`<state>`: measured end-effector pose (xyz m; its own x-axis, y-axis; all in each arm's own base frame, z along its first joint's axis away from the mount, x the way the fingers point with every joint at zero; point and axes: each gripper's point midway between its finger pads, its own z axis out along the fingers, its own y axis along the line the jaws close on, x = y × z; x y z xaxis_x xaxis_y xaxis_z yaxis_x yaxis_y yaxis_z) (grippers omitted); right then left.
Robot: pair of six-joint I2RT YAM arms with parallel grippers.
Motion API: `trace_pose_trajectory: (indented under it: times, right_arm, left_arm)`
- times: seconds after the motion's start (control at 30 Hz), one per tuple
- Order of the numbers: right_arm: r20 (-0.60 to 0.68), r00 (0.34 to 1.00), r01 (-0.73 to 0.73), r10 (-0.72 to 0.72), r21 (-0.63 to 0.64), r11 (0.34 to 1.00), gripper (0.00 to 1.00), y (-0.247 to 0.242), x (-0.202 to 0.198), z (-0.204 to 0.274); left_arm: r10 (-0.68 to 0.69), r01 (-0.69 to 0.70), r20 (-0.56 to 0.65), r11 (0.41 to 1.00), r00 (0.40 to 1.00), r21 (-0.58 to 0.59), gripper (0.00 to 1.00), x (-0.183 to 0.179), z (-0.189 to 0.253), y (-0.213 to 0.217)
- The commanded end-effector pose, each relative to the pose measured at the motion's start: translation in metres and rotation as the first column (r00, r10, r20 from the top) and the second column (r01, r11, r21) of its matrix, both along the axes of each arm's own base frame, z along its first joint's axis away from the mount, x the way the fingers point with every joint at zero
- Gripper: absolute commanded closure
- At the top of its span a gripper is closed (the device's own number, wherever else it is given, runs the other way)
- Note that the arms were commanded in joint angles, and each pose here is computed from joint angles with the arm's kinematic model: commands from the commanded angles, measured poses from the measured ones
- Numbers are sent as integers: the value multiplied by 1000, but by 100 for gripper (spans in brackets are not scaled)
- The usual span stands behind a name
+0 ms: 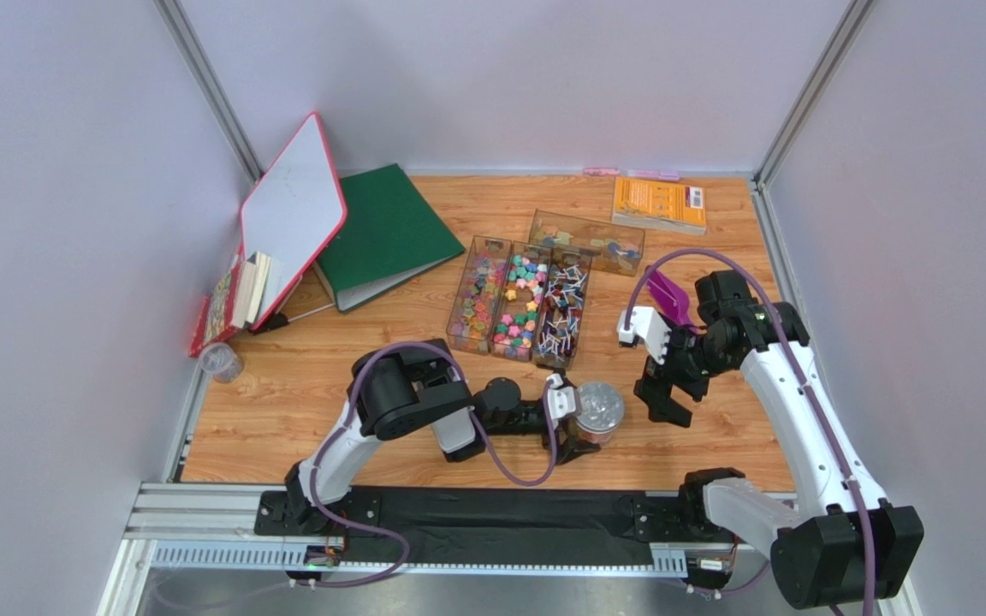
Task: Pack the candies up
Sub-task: Screw the bottle lid onto the packing bottle.
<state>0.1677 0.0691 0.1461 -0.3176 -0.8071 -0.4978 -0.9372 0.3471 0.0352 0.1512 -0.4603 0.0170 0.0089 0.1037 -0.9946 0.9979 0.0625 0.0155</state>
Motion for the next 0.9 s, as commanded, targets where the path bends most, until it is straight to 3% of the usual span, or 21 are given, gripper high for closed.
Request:
trace_pose_trajectory:
  times: [0.0, 0.1, 0.13, 0.2, 0.23, 0.27, 0.7, 0.87]
  right_arm:
    - [0, 996, -95, 95, 34, 995, 0, 4, -17, -4]
    - [-9, 985, -173, 174, 82, 982, 0, 12, -27, -7]
    - [-2, 982, -187, 188, 100, 977, 0, 16, -26, -8]
    - [24, 976, -220, 218, 114, 969, 0, 19, -22, -10]
    - [33, 974, -225, 223, 130, 966, 0, 23, -16, -11]
    - [40, 972, -233, 230, 140, 962, 0, 25, -13, -11]
    - [33, 938, -343, 345, 229, 911, 0, 64, 15, -13]
    - [77, 921, -390, 382, 200, 899, 0, 74, 21, -20]
  left_arm:
    - [22, -17, -73, 998, 997, 63, 7, 0, -29, 0]
    - [45, -40, -73, 996, 996, 74, 29, 2, -33, 4]
    - [59, -53, -75, 995, 995, 79, 48, 4, -34, 6]
    - [72, -65, -75, 994, 995, 90, 68, 4, -37, 10]
    - [71, -63, -77, 993, 995, 96, 84, 4, -39, 11]
    - [69, -61, -76, 993, 995, 97, 88, 3, -39, 12]
    - [46, -31, -99, 990, 994, 140, 90, -4, -53, 15]
    - [42, -25, -109, 989, 993, 147, 99, -5, -57, 16]
